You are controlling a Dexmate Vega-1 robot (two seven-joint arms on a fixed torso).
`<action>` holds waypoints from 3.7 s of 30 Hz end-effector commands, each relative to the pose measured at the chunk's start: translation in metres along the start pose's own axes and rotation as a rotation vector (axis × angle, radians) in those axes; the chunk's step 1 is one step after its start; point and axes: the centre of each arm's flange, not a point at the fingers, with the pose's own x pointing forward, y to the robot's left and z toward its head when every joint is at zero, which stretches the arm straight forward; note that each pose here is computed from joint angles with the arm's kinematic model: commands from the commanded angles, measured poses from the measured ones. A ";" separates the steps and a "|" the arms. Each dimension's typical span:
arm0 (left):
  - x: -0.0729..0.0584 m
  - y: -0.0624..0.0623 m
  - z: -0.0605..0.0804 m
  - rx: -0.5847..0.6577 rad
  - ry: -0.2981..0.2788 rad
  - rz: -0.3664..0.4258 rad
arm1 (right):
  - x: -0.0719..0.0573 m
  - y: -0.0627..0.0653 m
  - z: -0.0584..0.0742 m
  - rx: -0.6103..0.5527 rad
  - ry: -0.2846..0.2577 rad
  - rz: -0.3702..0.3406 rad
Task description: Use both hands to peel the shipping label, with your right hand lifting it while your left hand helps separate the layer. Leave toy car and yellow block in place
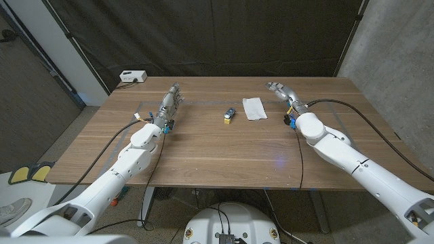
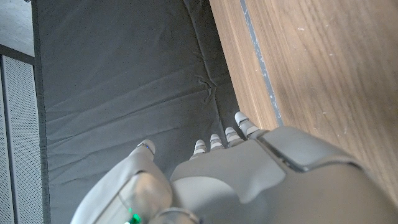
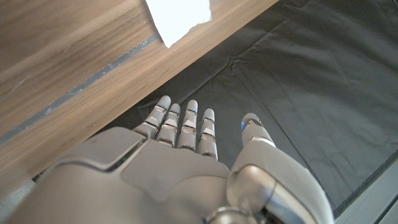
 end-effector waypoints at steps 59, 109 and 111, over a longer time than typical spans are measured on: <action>0.016 0.009 -0.004 -0.015 0.008 -0.025 | 0.007 0.070 0.042 -0.698 0.228 -0.077; 0.015 0.014 0.002 -0.009 -0.012 -0.049 | 0.016 0.097 0.007 -0.822 0.428 -0.039; 0.015 0.014 0.002 -0.009 -0.014 -0.050 | 0.017 0.097 0.005 -0.822 0.443 -0.038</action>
